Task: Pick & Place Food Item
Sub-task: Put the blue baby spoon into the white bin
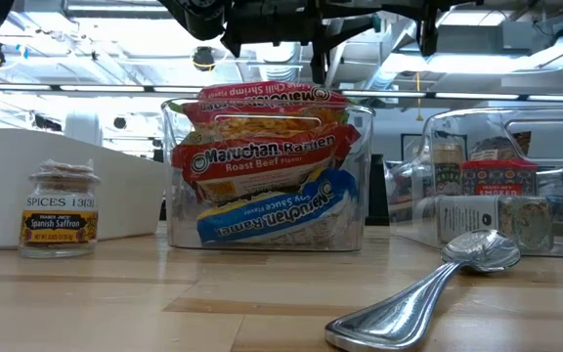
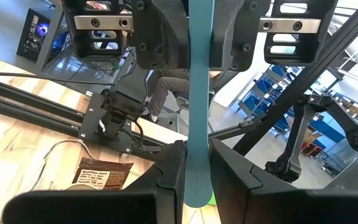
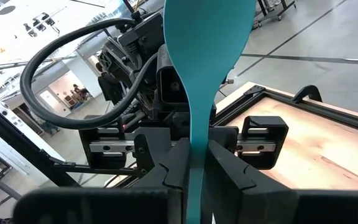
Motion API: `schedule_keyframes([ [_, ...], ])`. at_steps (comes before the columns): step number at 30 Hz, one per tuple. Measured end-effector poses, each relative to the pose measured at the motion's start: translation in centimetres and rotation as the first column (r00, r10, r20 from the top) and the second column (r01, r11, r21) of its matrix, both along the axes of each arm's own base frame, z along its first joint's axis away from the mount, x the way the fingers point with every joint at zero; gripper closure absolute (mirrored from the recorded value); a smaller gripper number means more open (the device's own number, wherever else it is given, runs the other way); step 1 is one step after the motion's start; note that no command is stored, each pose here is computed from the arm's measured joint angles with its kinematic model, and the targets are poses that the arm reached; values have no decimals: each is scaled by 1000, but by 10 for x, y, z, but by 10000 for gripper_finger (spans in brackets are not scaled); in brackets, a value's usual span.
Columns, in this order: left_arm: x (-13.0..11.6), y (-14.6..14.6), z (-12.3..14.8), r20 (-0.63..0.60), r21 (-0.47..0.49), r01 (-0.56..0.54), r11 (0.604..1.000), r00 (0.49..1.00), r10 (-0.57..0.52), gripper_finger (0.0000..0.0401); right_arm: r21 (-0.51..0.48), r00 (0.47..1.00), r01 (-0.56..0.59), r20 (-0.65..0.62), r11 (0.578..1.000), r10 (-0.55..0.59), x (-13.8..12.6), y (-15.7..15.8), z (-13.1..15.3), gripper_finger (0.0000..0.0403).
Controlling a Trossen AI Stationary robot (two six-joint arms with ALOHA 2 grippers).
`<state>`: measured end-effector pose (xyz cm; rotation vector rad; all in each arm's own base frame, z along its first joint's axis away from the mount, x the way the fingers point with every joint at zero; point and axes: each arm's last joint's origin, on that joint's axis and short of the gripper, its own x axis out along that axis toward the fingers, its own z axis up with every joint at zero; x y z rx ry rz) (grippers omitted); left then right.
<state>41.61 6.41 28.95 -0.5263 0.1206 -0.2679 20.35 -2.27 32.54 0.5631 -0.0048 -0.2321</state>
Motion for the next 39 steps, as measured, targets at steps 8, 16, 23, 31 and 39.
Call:
schedule_keyframes([
  [8, 0, 0, 0, 0, 0, 4, 1000, 1000, -4, 351, -2, 1000, 1, 0, 1000, -1, 0, 0, 0, 335],
  [16, 0, 0, 0, -3, -1, 8, 1000, 1000, -8, 351, -4, 1000, 4, 1, 1000, -4, 0, 0, 0, 261],
  [23, -1, 3, 1, -1, 1, -3, 1000, 1000, 3, 353, -45, 1000, 1, 10, 999, 0, -6, 0, 4, 234],
  [31, -10, 19, 11, 12, 3, -49, 999, 999, 49, 353, -47, 1000, -1, 11, 999, 1, -22, 2, 9, 251],
  [39, -32, 28, 40, 38, 16, -83, 996, 996, 82, 352, -48, 1000, -1, 23, 999, 2, -33, 3, 13, 287],
])
